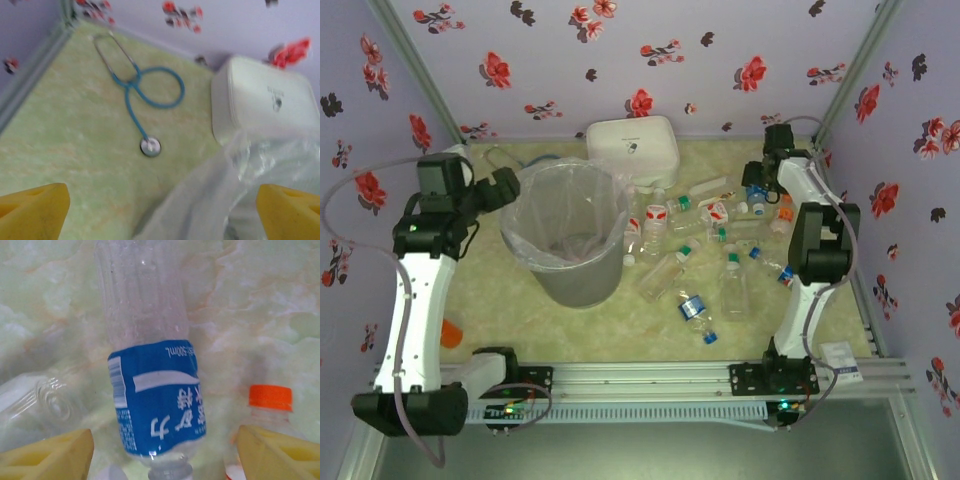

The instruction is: Put the plastic bottles in the bin

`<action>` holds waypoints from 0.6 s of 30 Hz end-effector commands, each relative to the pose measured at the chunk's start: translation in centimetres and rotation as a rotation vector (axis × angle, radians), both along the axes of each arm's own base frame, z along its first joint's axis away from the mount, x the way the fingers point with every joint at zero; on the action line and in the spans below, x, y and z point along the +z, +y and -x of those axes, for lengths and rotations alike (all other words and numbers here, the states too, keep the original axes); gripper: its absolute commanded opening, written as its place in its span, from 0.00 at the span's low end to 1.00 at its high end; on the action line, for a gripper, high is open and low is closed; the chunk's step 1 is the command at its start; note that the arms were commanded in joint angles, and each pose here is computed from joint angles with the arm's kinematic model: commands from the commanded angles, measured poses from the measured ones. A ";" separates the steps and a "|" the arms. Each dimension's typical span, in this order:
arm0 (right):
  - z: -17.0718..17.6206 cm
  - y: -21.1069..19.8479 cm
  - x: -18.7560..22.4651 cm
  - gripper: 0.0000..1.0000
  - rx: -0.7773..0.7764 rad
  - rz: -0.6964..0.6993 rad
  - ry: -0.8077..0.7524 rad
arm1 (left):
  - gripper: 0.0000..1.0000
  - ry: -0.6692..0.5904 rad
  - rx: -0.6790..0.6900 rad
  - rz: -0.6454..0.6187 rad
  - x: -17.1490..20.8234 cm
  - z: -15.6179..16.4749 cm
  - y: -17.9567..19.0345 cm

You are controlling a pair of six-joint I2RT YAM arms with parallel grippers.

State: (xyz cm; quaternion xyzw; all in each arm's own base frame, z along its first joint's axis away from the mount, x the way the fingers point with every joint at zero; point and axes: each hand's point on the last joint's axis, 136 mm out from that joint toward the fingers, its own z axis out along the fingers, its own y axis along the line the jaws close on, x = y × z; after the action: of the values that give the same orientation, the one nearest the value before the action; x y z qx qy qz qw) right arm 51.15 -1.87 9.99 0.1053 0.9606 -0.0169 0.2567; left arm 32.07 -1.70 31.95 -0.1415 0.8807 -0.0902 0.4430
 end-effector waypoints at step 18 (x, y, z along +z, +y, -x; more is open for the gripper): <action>-3.7 -0.4 -2.3 0.41 0.016 -0.023 0.034 | 0.68 0.103 -0.150 0.027 -3.6 1.4 -3.1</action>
State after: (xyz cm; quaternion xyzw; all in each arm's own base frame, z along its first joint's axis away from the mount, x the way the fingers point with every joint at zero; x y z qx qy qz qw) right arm 54.79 -2.10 7.43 0.1013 0.9645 -0.0106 0.2438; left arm 31.21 -4.17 28.17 -0.0936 0.9122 -0.1089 0.3838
